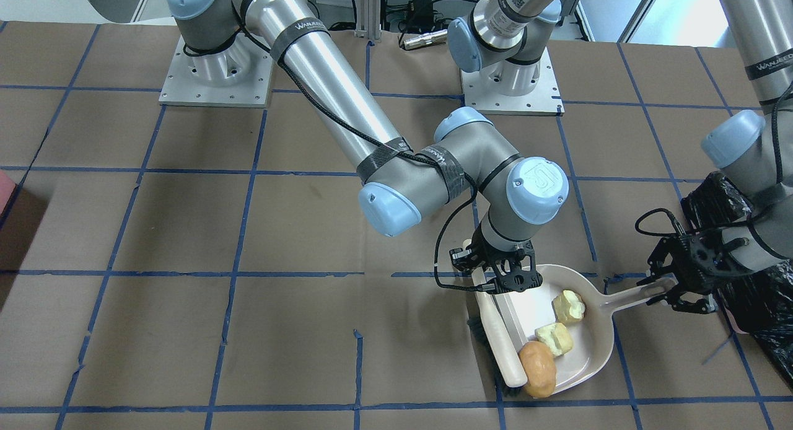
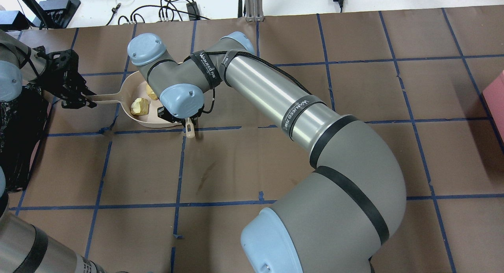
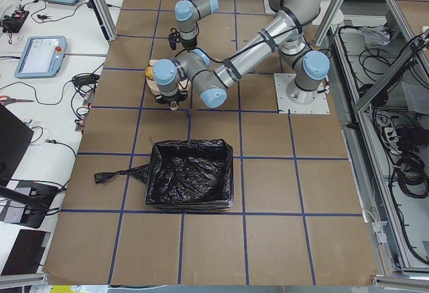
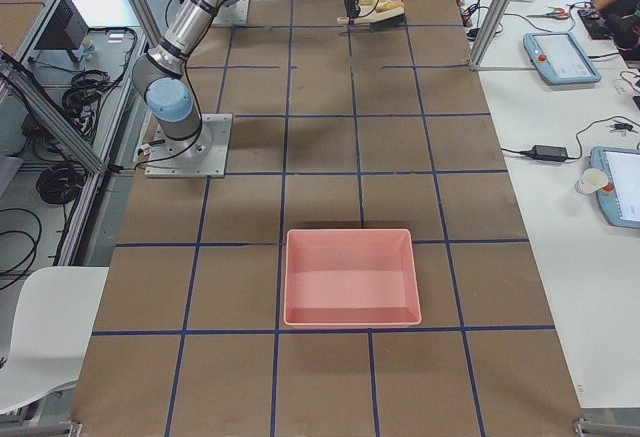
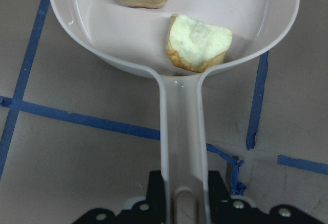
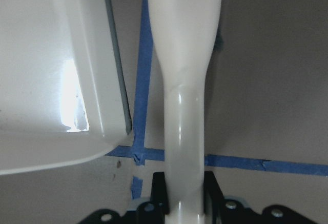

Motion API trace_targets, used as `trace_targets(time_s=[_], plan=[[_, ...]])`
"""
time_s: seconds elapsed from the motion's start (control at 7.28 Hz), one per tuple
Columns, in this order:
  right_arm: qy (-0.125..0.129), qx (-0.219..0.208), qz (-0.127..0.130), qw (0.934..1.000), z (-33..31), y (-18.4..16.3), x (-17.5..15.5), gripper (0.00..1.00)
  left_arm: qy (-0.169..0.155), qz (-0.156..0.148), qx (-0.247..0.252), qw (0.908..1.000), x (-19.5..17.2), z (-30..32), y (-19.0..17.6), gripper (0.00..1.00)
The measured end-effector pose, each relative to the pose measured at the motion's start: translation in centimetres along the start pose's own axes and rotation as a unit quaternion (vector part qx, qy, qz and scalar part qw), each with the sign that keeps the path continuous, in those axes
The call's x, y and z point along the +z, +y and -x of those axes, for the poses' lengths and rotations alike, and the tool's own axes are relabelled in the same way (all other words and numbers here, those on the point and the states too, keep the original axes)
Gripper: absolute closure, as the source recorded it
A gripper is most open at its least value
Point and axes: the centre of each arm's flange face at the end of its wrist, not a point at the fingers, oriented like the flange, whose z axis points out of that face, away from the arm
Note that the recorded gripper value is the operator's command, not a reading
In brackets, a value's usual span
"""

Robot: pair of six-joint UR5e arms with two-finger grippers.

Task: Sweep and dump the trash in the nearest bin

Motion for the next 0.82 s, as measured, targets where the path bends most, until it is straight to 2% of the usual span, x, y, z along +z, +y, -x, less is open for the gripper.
trace_targets(time_s=[0.41, 0.55, 0.82], plan=[[-0.004, -0.084, -0.013, 0.9964, 0.28, -0.61, 1.16, 0.96, -0.003, -0.001, 0.003, 1.0, -0.27, -0.04, -0.06, 0.99], [-0.001, -0.1, -0.006, 0.995, 0.09, -0.5, 0.96, 0.96, -0.005, -0.013, 0.004, 0.9999, -0.19, -0.06, -0.07, 0.99], [0.008, -0.11, 0.022, 0.9936, -0.34, 0.27, 0.34, 0.96, -0.009, -0.042, 0.001, 0.9991, 0.17, -0.19, 0.14, 0.99]])
